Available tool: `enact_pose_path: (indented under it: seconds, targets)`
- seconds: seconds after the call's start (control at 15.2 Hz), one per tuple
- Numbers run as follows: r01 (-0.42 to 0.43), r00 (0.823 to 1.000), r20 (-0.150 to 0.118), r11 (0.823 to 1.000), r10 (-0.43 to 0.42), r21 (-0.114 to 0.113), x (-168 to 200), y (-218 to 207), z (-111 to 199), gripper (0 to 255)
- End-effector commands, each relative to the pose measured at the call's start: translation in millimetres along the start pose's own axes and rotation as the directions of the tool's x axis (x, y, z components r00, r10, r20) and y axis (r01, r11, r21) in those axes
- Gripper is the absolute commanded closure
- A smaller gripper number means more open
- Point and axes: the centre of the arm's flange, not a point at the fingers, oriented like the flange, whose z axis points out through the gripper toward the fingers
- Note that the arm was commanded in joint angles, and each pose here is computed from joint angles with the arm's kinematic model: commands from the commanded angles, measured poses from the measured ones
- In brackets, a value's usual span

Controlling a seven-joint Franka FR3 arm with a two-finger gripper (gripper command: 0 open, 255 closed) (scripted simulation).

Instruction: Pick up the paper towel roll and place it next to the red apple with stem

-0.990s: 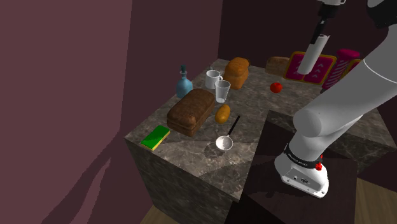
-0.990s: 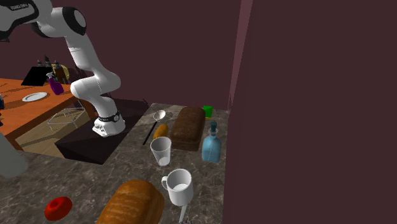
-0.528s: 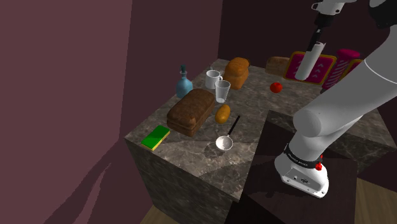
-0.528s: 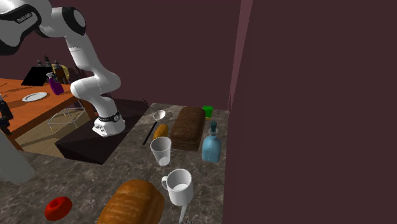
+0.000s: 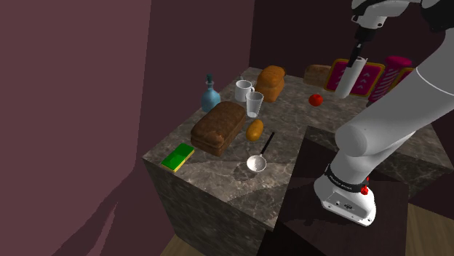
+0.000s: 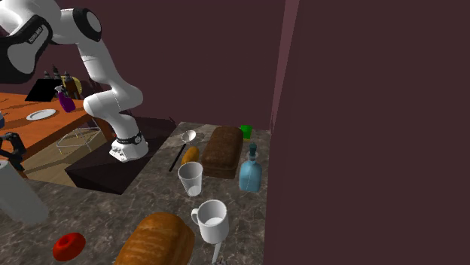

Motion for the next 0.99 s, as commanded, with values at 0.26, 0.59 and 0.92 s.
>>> enact_pose_path:
  seconds: [0.26,0.59,0.92]
  targets:
    - [0.0,1.0,0.0,1.0,0.0,-0.001,-2,-1,32,255]
    - [0.0,1.0,0.0,1.0,0.0,-0.001,-3,-3,58,255]
    - [0.0,1.0,0.0,1.0,0.0,-0.001,-4,-4,84,255]
